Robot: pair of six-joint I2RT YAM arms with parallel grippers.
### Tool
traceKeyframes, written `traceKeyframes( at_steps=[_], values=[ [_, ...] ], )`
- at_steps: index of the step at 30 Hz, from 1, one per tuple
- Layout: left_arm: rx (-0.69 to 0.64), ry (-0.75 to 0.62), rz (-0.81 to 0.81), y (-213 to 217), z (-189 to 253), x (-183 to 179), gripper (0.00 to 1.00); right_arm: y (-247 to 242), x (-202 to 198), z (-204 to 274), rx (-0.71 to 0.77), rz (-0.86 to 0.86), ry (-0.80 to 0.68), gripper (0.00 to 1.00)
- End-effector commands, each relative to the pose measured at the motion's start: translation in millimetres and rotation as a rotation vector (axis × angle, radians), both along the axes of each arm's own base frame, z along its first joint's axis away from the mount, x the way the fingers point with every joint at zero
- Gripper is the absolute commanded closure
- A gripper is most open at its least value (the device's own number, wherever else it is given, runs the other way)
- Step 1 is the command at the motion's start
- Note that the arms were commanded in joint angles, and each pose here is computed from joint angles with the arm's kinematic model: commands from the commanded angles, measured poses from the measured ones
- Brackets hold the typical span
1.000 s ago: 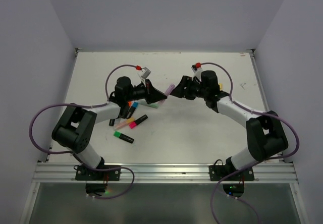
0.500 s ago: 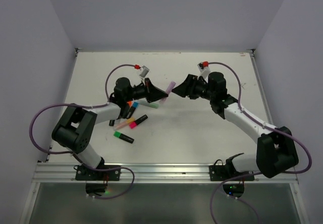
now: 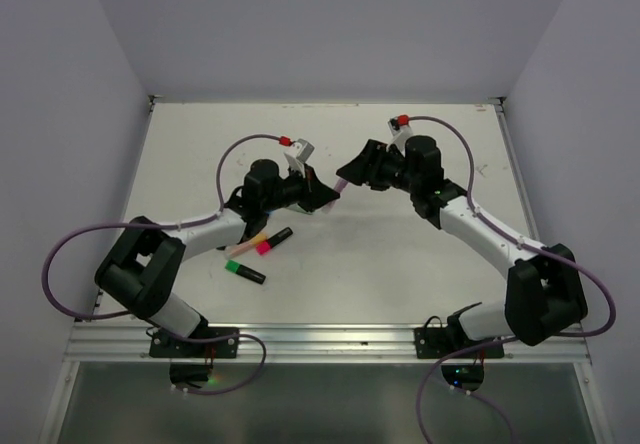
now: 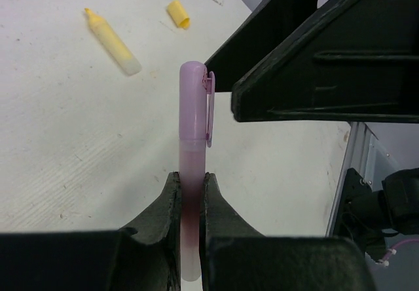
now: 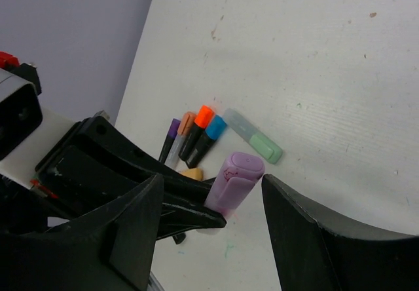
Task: Open the pen caps
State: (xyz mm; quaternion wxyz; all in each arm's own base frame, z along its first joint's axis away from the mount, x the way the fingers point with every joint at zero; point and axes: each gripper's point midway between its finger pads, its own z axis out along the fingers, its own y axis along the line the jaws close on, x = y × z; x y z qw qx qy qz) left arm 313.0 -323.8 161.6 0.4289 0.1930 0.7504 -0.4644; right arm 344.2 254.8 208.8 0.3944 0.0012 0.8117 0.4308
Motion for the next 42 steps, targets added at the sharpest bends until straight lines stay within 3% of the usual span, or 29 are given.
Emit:
traceKeyframes(
  at_steps=[1, 15, 18, 20, 31, 36, 42],
  values=[
    [-0.025, -0.101, 0.051, 0.5, 29.6, 6.2, 1.0, -2.0, 10.8, 8.8, -0.016, -0.06, -0.009, 0.35],
    [-0.027, -0.105, 0.098, -10.0, 31.1, 1.6, 1.0, 6.4, 20.3, -1.8, -0.022, -0.096, 0.012, 0.48],
    [-0.021, -0.108, 0.094, -14.1, 32.0, 0.5, 1.0, 5.4, 22.4, -5.3, -0.029, -0.116, 0.014, 0.6],
    [-0.013, -0.108, 0.088, -16.6, 31.2, -0.8, 1.0, 4.9, 24.6, -3.9, -0.032, -0.125, 0.007, 1.0],
    [0.024, -0.072, 0.0, -31.1, 4.8, -14.2, 1.0, -42.5, 62.0, -11.2, -0.112, -0.405, -0.014, 1.0],
    [0.021, -0.061, -0.004, -33.0, -3.0, -14.7, 1.0, -77.7, 94.8, -5.9, -0.04, -0.509, -0.01, 1.0],
    [0.027, -0.044, 0.003, -36.4, -13.8, -9.7, 1.0, -110.7, 118.5, 2.3, -0.079, -0.582, -0.031, 1.0]
  ],
)
